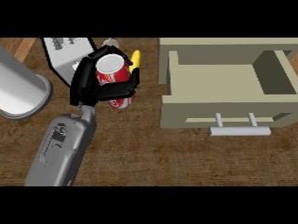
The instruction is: Pick up the can, place it into the drawer and close the drawer
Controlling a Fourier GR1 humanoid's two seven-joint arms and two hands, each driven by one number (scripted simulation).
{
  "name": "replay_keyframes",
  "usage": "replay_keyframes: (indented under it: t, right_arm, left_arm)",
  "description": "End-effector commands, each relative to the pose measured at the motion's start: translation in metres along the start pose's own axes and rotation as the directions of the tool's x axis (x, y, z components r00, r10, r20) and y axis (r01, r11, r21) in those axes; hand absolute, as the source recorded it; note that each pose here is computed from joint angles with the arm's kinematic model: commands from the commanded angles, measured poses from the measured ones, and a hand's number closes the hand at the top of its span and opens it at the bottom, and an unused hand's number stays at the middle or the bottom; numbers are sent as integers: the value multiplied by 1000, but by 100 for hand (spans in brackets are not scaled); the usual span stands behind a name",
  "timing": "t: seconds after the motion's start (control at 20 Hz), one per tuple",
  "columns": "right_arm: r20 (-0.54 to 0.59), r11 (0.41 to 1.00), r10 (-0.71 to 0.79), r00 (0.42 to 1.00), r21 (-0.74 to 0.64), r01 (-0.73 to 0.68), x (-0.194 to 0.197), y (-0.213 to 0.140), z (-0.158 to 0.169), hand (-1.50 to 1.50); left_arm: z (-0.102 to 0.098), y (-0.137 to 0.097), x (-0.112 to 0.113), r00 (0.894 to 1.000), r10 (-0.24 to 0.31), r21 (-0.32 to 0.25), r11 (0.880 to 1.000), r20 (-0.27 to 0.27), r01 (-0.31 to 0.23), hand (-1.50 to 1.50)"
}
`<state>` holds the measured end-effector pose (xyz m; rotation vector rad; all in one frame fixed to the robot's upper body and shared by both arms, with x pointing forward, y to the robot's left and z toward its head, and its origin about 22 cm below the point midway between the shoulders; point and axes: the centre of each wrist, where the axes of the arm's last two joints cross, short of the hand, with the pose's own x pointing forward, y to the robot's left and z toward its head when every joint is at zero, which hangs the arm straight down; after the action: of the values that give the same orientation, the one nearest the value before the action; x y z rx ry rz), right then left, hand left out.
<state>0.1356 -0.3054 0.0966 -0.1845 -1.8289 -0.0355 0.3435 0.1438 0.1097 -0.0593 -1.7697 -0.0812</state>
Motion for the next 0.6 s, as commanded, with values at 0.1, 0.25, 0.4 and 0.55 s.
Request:
replay_keyframes:
  t: [0.1, 0.25, 0.4, 0.55]
  right_arm:
    - [17, 1000, 15, 1000, -5, -15, 0, -15, -16, -150]
    - [1, 1000, 11, 1000, -18, -11, -1, -15, 4, -150]
    - [13, 1000, -16, 1000, 1, 16, 2, -9, -17, -150]
    - [3, 1000, 16, 1000, 6, -16, 11, -7, -12, -150]
  left_arm:
    - [-39, -41, 41, 998, -42, -31, 999, 43, 44, 150]
    - [-31, -67, 58, 998, -45, -43, 998, 53, 48, 150]
    - [-53, -96, 98, 997, -46, -66, 997, 58, 49, 150]
    - [-58, -108, 97, 996, -64, -35, 997, 59, 66, 150]
